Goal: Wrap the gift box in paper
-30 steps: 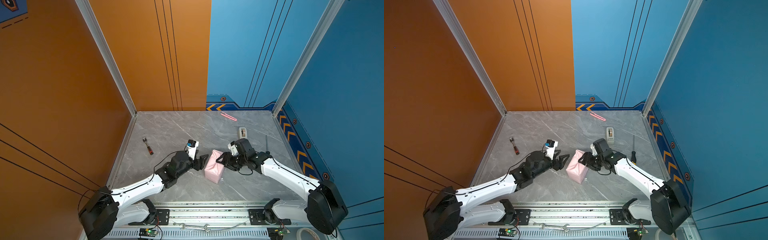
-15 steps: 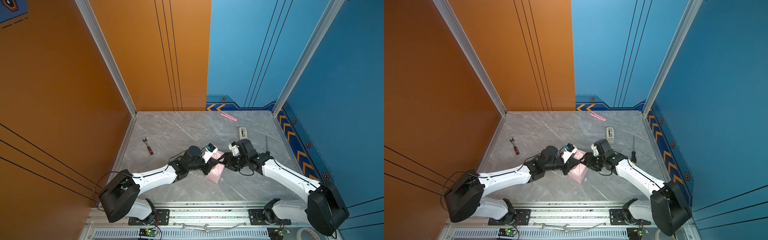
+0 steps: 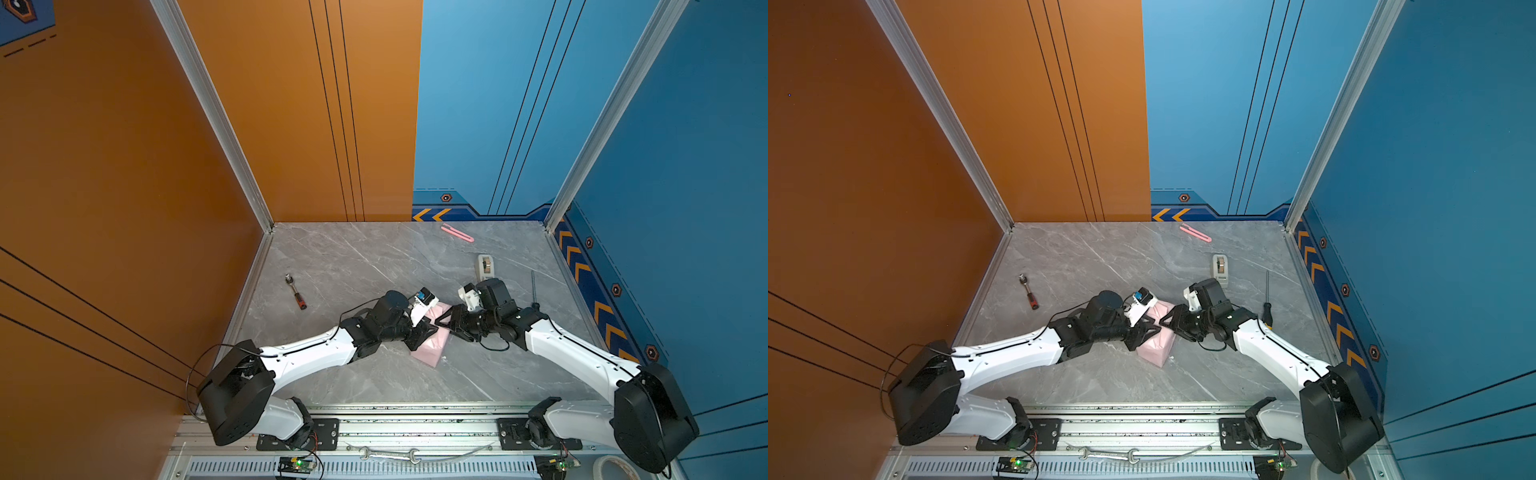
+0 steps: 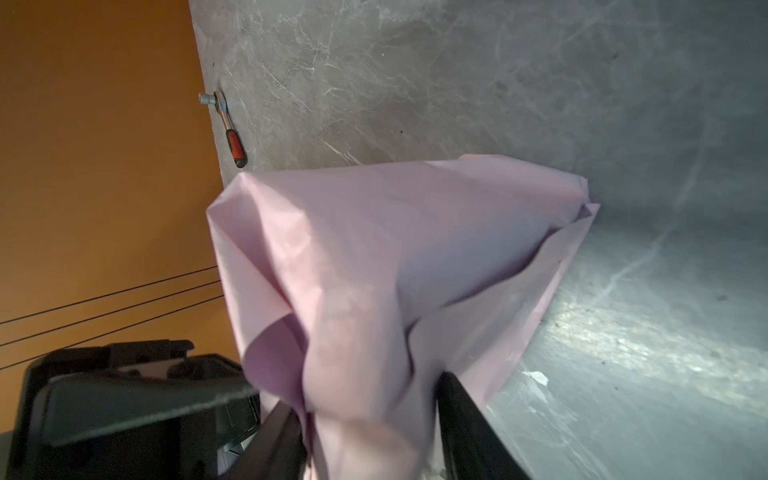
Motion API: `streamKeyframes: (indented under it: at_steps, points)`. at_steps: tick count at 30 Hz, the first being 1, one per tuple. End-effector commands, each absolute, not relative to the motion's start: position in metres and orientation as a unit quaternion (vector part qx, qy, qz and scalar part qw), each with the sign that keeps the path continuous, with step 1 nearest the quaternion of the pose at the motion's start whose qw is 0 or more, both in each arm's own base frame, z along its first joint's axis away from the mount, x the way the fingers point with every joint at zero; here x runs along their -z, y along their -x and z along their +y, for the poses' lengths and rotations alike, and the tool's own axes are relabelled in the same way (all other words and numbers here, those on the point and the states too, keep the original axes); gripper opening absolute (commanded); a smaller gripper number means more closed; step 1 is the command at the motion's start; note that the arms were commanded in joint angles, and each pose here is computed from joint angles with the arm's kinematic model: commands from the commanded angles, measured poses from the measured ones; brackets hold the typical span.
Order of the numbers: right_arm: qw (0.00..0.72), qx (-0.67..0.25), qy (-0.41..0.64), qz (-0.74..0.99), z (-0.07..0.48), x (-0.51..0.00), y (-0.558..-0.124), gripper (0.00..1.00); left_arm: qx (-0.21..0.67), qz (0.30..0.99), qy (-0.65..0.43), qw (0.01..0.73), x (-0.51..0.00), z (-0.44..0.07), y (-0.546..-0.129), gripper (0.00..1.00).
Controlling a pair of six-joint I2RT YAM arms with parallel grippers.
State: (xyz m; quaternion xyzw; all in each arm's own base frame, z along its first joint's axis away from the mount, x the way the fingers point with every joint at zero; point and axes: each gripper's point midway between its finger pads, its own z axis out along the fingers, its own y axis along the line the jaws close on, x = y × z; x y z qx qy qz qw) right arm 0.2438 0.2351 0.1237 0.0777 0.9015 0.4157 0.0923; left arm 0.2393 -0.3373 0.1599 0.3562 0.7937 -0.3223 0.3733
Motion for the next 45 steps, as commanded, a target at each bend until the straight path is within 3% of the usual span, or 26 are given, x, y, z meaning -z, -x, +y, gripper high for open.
streamKeyframes:
  at_steps: [1, 3, 10, 16, 26, 31, 35, 38, 40, 45]
  points:
    - [0.046, -0.356, -0.085, 0.929, 0.220, -0.078, -0.227, 0.44, 0.321, 0.820, -0.290, 0.374, -0.176, -0.314, -0.251, 0.77]
    - [0.042, -0.361, -0.070, 0.929, 0.225, -0.078, -0.229, 0.42, 0.323, 0.831, -0.268, 0.366, -0.177, -0.305, -0.252, 0.92]
    - [0.035, -0.363, -0.055, 0.930, 0.229, -0.077, -0.230, 0.40, 0.365, 0.857, -0.207, 0.298, -0.148, -0.293, -0.250, 0.98]
    - [0.040, -0.370, -0.048, 0.927, 0.232, -0.082, -0.232, 0.40, 0.371, 0.874, -0.134, 0.283, -0.134, -0.290, -0.271, 0.94]
    - [0.041, -0.368, -0.044, 0.928, 0.231, -0.081, -0.230, 0.41, 0.443, 0.840, -0.078, 0.304, -0.143, -0.309, -0.301, 0.94]
    - [0.043, -0.368, -0.042, 0.928, 0.232, -0.082, -0.230, 0.41, 0.433, 0.852, -0.077, 0.283, -0.122, -0.316, -0.303, 0.95]
    - [0.048, -0.371, -0.040, 0.927, 0.232, -0.086, -0.230, 0.43, 0.396, 0.879, -0.054, 0.260, -0.092, -0.307, -0.302, 0.89]
    - [0.058, -0.372, -0.039, 0.926, 0.231, -0.094, -0.232, 0.48, 0.357, 0.897, -0.051, 0.257, -0.074, -0.298, -0.300, 0.81]
    - [0.066, -0.371, -0.040, 0.925, 0.229, -0.101, -0.232, 0.59, 0.334, 0.905, -0.065, 0.255, -0.068, -0.295, -0.295, 0.79]
    - [0.087, -0.393, -0.045, 0.914, 0.230, -0.127, -0.235, 0.71, 0.290, 0.917, -0.098, 0.255, -0.061, -0.292, -0.286, 0.76]
